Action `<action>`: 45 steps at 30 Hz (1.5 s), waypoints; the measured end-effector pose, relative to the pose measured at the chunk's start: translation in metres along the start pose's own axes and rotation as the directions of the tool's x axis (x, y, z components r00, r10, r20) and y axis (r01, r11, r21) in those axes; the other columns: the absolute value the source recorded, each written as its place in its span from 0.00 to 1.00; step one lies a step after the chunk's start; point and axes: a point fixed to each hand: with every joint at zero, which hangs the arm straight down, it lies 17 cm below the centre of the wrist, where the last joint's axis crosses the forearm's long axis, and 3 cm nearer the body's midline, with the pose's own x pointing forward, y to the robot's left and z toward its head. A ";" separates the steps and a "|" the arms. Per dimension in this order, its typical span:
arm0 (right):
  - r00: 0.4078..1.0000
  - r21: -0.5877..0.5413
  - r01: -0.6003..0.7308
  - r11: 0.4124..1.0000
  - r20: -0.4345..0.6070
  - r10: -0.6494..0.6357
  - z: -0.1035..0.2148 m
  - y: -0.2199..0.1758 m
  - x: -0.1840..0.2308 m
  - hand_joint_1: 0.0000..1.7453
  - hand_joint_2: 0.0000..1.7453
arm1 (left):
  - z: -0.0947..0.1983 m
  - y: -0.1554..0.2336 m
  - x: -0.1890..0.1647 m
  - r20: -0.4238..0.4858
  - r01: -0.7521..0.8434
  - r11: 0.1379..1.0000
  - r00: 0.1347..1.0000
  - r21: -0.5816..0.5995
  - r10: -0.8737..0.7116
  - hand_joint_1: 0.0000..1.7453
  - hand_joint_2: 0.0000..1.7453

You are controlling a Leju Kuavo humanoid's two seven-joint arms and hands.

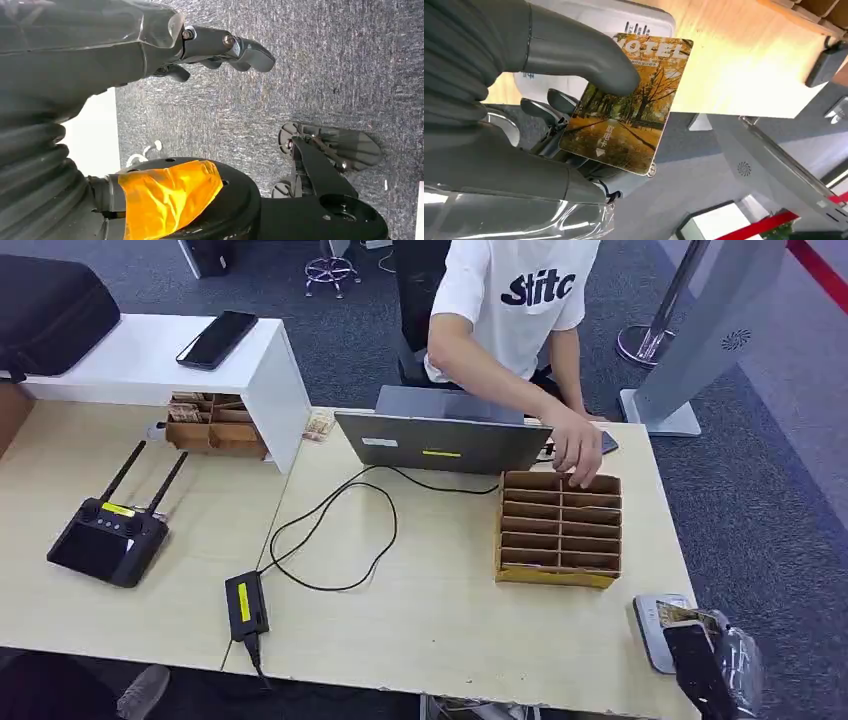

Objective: Pass the card to the sensor for recognition and then transmit it.

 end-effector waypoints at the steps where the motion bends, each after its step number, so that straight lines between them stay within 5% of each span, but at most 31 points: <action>1: 1.000 0.004 0.000 1.000 -0.001 0.000 0.000 0.001 0.000 1.00 1.00 | 0.000 0.000 0.000 0.000 0.000 1.000 1.000 0.000 0.000 0.00 1.00; 32: 1.000 0.034 0.016 0.999 -0.021 -0.015 0.006 0.016 -0.008 1.00 1.00 | -0.001 0.003 0.000 -0.003 0.001 1.000 1.000 0.008 -0.001 0.00 1.00; 39: 0.999 0.006 0.021 1.000 0.048 -0.022 0.006 0.006 0.019 1.00 1.00 | -0.001 0.004 -0.001 -0.003 0.001 1.000 1.000 0.010 -0.001 0.00 1.00; 45: 0.976 -0.071 -0.038 0.997 0.213 0.053 0.009 -0.020 0.089 0.98 1.00 | -0.001 0.004 0.000 -0.001 0.001 1.000 1.000 0.012 -0.001 0.00 1.00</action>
